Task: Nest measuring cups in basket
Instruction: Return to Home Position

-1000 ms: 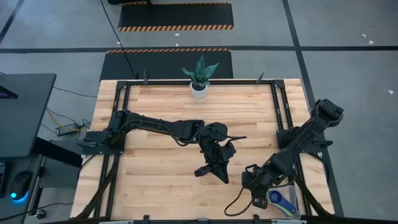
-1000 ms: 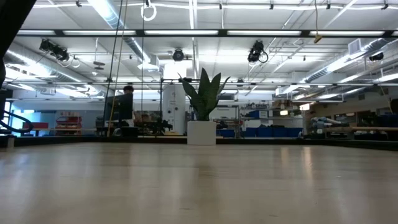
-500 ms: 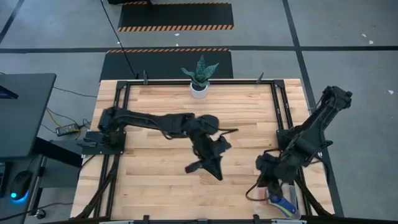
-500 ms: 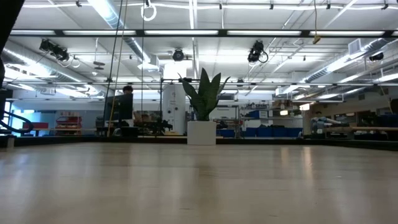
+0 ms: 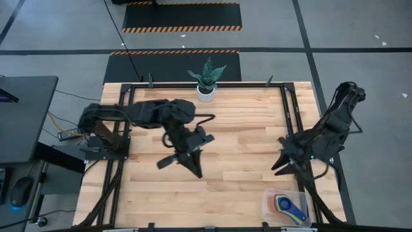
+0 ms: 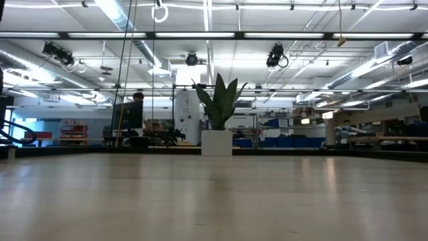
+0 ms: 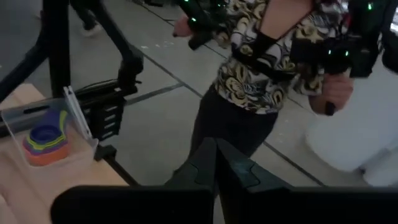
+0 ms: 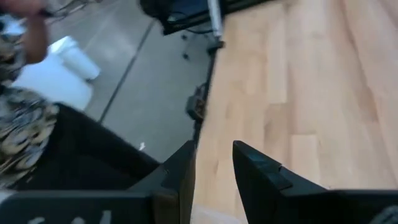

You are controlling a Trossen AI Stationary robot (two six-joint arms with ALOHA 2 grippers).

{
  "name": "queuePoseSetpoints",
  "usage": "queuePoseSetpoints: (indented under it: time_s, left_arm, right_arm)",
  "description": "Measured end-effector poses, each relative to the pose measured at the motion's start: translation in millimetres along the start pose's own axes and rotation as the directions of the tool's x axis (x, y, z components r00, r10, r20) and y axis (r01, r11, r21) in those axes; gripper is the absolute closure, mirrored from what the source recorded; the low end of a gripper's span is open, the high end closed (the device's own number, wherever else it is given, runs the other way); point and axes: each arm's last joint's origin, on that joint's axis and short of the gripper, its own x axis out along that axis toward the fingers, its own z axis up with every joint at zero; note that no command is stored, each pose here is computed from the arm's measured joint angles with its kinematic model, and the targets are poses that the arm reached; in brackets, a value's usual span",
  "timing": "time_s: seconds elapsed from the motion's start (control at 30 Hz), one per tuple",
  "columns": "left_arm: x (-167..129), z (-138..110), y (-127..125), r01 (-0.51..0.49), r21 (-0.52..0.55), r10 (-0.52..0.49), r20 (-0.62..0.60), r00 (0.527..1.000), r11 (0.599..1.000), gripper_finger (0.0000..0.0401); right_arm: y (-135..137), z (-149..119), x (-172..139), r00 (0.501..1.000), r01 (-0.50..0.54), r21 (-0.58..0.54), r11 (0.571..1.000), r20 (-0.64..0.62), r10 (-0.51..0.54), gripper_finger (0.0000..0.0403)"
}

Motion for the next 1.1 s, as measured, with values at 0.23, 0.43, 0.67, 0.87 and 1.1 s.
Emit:
queuePoseSetpoints:
  time_s: [0.23,0.43,0.67,0.87,1.1]
  left_arm:
    - [-6,-2,-26,0.03,0.054,-0.027,-0.051,0.998,0.998,0.0388]
    - [-2,-5,-26,-0.153,0.017,0.154,-0.08,0.985,0.988,0.0388]
    - [1,-10,-26,-0.293,-0.002,0.29,-0.126,0.949,0.956,0.0388]
    - [-11,-9,-41,-0.287,-0.002,0.283,-0.144,0.948,0.958,0.0388]
    - [-45,-9,-74,-0.263,0.098,0.277,-0.177,0.945,0.96,0.0388]
  right_arm:
    - [-9,-3,-29,0.993,-0.111,-0.052,0.992,-0.052,0.109,0.0289]
    - [-20,-8,-46,0.992,-0.11,-0.046,0.993,-0.061,0.107,0.0289]
    - [-24,-8,-61,0.982,-0.183,-0.034,0.982,-0.044,0.182,0.0289]
    - [-23,-3,-78,0.942,-0.335,-0.035,0.942,0.018,0.336,0.0289]
    - [-29,3,-105,0.883,-0.407,-0.168,0.898,0.181,0.434,0.0289]
